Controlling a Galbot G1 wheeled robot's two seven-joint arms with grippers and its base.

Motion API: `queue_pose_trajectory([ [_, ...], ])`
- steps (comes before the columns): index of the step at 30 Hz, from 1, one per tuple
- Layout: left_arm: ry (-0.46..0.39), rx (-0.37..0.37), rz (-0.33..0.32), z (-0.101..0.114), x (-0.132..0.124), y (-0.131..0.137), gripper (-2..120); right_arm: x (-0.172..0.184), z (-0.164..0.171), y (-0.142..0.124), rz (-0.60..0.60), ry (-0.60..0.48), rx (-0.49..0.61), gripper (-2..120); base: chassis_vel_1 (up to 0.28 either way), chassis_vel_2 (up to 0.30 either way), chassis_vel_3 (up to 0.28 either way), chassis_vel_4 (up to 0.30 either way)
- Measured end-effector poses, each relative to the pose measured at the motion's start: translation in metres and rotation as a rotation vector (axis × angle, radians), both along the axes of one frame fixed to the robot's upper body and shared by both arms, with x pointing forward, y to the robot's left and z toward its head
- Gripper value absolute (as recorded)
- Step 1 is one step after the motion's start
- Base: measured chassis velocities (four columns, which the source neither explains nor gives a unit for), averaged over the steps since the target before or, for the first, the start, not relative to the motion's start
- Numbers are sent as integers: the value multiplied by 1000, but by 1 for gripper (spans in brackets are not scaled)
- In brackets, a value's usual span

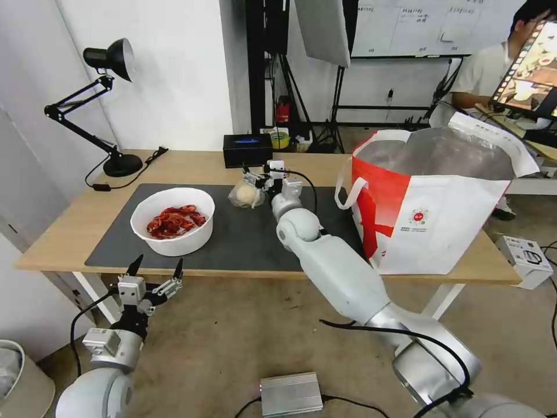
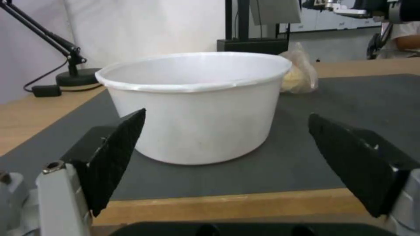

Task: Pick up the trash from the table and place it into the takeout bag.

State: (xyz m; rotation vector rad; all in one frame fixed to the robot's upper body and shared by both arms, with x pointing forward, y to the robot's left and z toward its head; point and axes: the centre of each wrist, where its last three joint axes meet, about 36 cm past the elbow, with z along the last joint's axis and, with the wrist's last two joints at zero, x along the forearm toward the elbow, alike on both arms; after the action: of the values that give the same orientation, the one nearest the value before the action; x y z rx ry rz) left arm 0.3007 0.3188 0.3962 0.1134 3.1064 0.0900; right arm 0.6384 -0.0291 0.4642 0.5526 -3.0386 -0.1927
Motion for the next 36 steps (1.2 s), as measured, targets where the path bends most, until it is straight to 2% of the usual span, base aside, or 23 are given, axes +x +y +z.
queue_pose_trajectory([
  [12,12,-10,-6,1,2,-8,100,31,7,-5,-4,148,0,100,0,0,0,0],
  [19,20,-3,-11,0,2,-10,100,40,2,-3,7,171,-7,100,0,0,0,0],
  [36,44,-8,-19,-10,-1,-17,100,24,-40,3,62,209,-54,100,0,0,0,0],
])
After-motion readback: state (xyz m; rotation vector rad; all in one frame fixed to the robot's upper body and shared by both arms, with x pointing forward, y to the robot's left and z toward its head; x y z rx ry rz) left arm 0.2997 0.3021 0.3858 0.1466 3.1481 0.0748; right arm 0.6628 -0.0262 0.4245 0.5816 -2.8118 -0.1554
